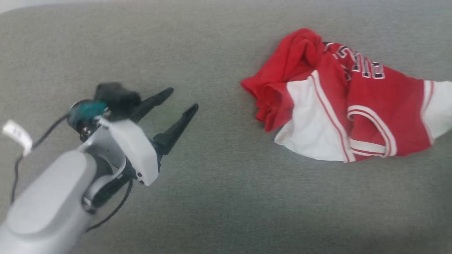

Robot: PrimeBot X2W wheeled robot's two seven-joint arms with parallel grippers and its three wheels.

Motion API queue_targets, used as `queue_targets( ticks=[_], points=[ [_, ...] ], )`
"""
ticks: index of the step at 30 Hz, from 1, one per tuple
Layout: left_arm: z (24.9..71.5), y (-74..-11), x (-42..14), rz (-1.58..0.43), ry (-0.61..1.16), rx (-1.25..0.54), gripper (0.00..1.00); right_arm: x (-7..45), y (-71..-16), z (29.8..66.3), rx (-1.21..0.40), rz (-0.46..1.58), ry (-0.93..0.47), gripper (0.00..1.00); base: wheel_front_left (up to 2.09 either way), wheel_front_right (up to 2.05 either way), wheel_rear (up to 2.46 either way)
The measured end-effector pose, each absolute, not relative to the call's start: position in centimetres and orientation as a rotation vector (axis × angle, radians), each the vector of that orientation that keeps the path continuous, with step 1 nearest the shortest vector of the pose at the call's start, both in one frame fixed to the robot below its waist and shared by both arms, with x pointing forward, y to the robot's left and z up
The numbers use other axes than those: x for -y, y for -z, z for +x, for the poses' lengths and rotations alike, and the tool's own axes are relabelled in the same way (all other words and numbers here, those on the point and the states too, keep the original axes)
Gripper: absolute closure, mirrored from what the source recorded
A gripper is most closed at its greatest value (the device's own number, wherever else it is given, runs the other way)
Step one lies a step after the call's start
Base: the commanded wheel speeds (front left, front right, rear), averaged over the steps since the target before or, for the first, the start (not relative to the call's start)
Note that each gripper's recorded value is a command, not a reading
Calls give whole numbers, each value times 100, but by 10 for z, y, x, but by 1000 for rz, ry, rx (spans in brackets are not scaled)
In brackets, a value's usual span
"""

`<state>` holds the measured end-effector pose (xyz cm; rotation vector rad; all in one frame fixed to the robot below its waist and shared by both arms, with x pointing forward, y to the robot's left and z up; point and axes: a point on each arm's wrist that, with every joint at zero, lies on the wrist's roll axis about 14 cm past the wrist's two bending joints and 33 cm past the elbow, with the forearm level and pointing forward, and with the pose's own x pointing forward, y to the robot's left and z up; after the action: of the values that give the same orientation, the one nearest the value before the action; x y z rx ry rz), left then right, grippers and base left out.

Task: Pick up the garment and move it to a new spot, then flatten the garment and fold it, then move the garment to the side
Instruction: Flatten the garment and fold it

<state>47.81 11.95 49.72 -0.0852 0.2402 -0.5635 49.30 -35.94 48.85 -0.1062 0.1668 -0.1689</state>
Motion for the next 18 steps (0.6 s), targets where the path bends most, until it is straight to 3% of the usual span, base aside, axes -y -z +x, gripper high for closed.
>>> queue_targets(
  ticks=[11, 18],
  points=[
    [424, -475, -32, -79, 976, -863, 0, 345, -531, 463, -1, -85, 160, 0, 0, 0, 0],
    [432, -460, 19, -132, 1040, -954, 0, 336, -538, 460, 30, -82, 148, 0, 0, 0, 0]
  ],
)
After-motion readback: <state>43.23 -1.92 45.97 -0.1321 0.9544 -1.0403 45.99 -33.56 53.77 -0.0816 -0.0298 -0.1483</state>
